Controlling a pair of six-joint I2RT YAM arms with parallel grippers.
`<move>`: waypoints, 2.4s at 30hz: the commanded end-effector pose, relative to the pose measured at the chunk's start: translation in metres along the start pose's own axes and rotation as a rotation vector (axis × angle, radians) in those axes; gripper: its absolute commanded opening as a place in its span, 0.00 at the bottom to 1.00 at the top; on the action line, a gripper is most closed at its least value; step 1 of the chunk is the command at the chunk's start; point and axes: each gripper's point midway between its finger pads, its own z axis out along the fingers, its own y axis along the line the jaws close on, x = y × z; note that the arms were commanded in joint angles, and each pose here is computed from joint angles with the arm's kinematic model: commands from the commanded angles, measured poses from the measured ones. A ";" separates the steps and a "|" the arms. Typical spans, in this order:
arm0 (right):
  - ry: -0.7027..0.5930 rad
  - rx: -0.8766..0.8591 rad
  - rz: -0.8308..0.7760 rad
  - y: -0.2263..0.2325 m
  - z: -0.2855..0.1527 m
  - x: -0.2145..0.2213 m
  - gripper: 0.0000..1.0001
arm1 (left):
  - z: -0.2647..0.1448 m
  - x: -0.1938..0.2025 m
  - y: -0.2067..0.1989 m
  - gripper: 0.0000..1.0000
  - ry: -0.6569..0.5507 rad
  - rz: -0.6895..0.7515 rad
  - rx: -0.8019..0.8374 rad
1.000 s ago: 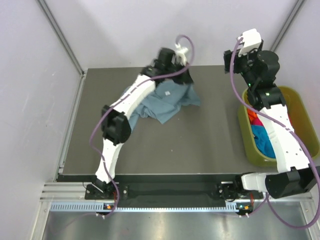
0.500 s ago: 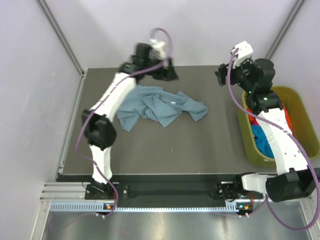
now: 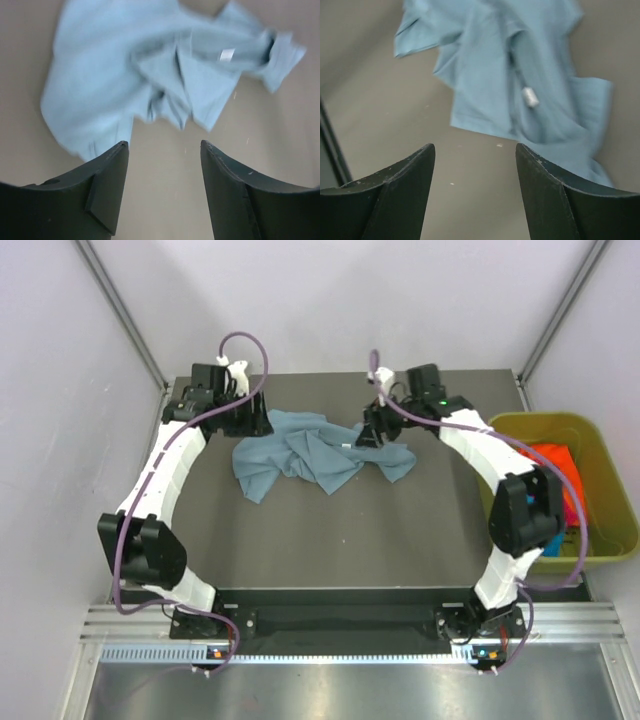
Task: Fold and stack the t-shirts
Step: Flatten the tshirt out
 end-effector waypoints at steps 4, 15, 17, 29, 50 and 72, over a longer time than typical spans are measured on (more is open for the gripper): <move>0.121 -0.298 -0.195 0.092 0.050 0.009 0.63 | -0.039 0.026 0.017 0.61 0.018 -0.035 -0.075; 0.400 -0.208 -0.212 0.106 0.095 0.122 0.50 | -0.036 0.014 0.031 0.63 -0.020 -0.089 -0.111; 0.425 -0.148 -0.223 0.092 0.098 0.133 0.48 | -0.037 0.012 0.029 0.63 -0.024 -0.091 -0.105; 0.373 -0.059 -0.214 0.068 0.128 0.121 0.47 | -0.030 0.029 0.025 0.62 0.020 -0.142 -0.073; 0.410 0.064 -0.240 0.044 0.157 0.132 0.10 | -0.028 0.046 0.023 0.61 0.059 -0.172 -0.057; 0.037 0.306 -0.403 0.027 0.057 -0.047 0.00 | -0.021 0.086 0.023 0.57 0.139 -0.238 -0.053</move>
